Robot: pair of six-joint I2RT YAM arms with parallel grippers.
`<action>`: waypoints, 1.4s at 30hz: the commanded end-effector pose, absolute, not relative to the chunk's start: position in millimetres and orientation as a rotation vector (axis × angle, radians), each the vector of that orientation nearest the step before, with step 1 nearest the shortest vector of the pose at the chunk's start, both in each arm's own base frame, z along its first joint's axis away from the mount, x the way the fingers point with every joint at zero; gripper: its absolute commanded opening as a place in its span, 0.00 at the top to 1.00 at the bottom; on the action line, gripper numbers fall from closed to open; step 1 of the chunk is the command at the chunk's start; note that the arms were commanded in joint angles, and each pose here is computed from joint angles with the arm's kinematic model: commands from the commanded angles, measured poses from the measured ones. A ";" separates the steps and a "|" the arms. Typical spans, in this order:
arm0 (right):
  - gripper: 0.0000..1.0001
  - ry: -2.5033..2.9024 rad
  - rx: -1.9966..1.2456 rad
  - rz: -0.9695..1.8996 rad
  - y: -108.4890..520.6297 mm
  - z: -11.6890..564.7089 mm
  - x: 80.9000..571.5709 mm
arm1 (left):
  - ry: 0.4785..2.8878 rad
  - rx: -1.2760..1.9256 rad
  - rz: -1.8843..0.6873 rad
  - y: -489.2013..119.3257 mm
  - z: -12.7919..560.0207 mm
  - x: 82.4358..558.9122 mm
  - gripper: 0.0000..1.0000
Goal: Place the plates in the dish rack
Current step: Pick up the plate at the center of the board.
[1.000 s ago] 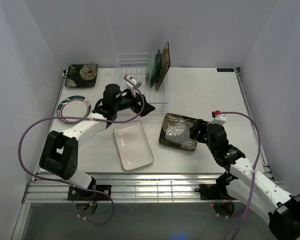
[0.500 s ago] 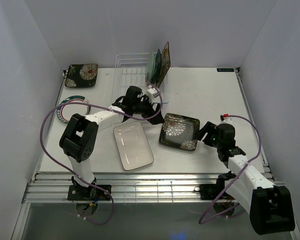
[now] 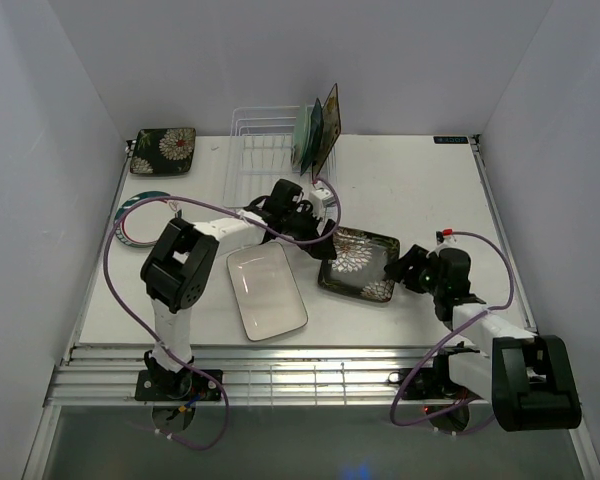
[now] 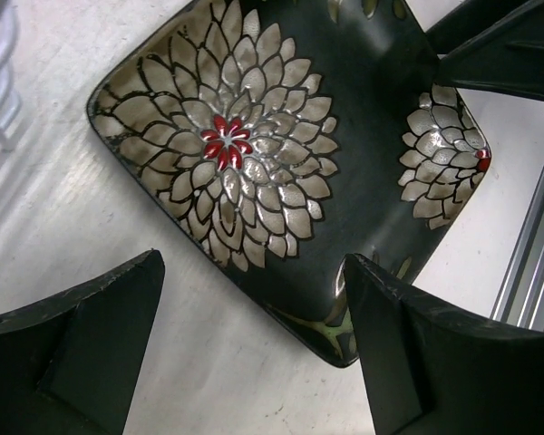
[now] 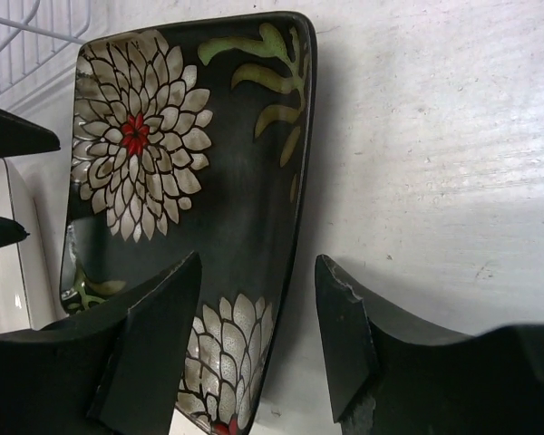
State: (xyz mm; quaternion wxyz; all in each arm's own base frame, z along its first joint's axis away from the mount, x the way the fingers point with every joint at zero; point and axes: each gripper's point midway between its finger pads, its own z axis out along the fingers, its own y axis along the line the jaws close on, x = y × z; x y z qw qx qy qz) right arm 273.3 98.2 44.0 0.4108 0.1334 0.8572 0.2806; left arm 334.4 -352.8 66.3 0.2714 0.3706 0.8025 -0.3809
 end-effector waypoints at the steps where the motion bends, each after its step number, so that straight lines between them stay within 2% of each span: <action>1: 0.41 2.104 0.302 0.763 104.5 52.7 282.9 | 2.190 0.999 -1.016 -355.7 61.1 339.2 0.10; 7: 0.47 2.097 0.286 0.808 110.7 49.1 287.5 | 2.235 0.982 -1.019 -357.2 49.2 341.1 0.16; 14: 0.49 2.077 0.270 0.802 110.0 50.6 291.1 | 2.277 0.989 -1.005 -359.6 33.4 342.8 0.19; 18: 0.50 2.083 0.272 0.790 108.6 48.3 291.6 | 2.314 0.964 -0.910 -354.2 26.6 352.4 0.21; 24: 0.54 2.083 0.267 0.778 107.6 47.5 291.8 | 2.269 0.899 -0.778 -343.2 41.6 366.6 0.21; 26: 0.59 2.083 0.269 0.779 107.7 47.7 292.2 | 2.245 0.899 -0.779 -342.0 49.8 364.3 0.21; 34: 0.65 2.082 0.248 0.795 110.9 47.6 293.2 | 2.201 0.911 -0.797 -343.1 62.5 361.9 0.21; 36: 0.65 2.090 0.242 0.814 113.5 45.8 292.3 | 2.201 0.918 -0.812 -344.6 61.6 360.2 0.21; 42: 0.57 2.104 0.241 0.833 116.4 39.4 294.2 | 2.175 0.931 -0.819 -346.1 70.8 358.7 0.21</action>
